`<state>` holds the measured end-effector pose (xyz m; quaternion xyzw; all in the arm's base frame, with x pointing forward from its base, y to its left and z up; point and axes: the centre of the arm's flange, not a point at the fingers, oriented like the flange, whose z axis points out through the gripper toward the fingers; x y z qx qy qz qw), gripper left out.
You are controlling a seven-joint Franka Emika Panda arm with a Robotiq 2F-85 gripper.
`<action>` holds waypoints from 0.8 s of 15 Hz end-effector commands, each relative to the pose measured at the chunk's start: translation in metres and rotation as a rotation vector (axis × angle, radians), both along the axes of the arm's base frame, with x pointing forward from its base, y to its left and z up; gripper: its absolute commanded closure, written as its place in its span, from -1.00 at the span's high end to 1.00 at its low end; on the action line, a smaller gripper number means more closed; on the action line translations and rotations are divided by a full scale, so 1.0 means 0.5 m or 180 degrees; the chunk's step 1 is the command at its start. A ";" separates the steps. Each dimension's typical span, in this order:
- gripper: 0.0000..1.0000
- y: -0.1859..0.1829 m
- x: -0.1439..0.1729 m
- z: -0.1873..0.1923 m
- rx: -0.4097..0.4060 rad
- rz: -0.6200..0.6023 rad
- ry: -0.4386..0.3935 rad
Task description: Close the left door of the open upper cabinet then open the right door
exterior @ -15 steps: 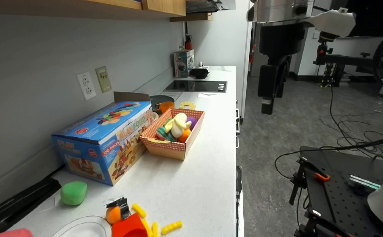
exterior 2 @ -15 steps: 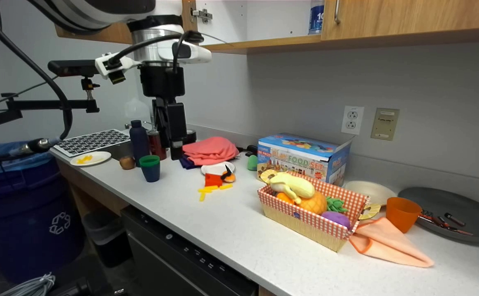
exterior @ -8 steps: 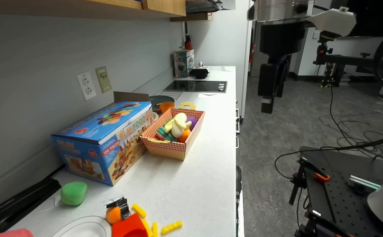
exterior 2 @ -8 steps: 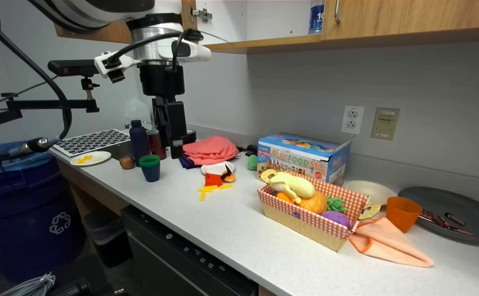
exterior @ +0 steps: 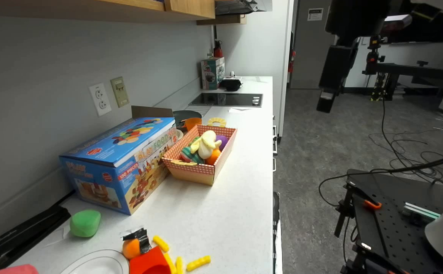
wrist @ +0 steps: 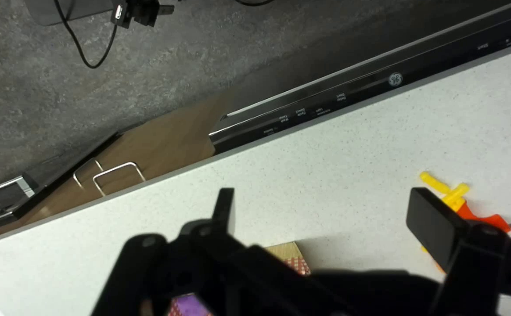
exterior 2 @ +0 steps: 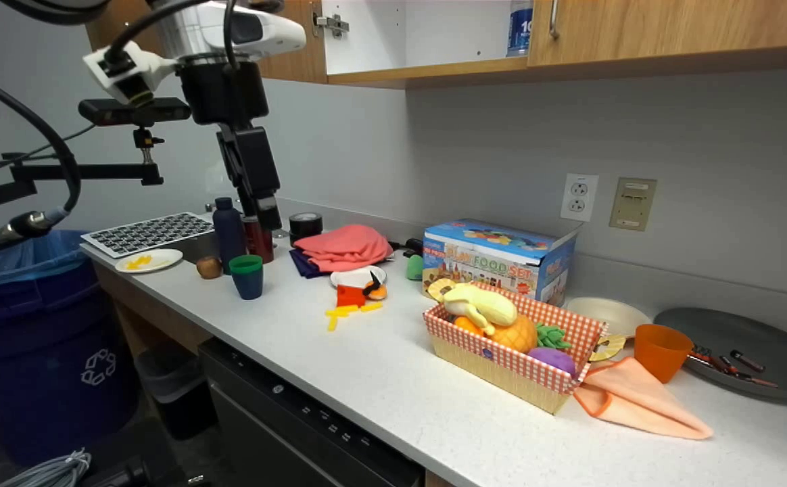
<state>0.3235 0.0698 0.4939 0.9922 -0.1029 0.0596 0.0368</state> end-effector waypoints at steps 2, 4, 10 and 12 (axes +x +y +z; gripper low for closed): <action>1.00 0.002 -0.085 0.027 -0.0066 0.0108 -0.0224; 1.00 0.002 -0.041 0.022 -0.0032 0.0025 -0.0164; 1.00 0.002 -0.047 0.014 -0.0064 0.0089 -0.0190; 1.00 0.015 -0.080 0.035 -0.0100 0.0130 -0.0305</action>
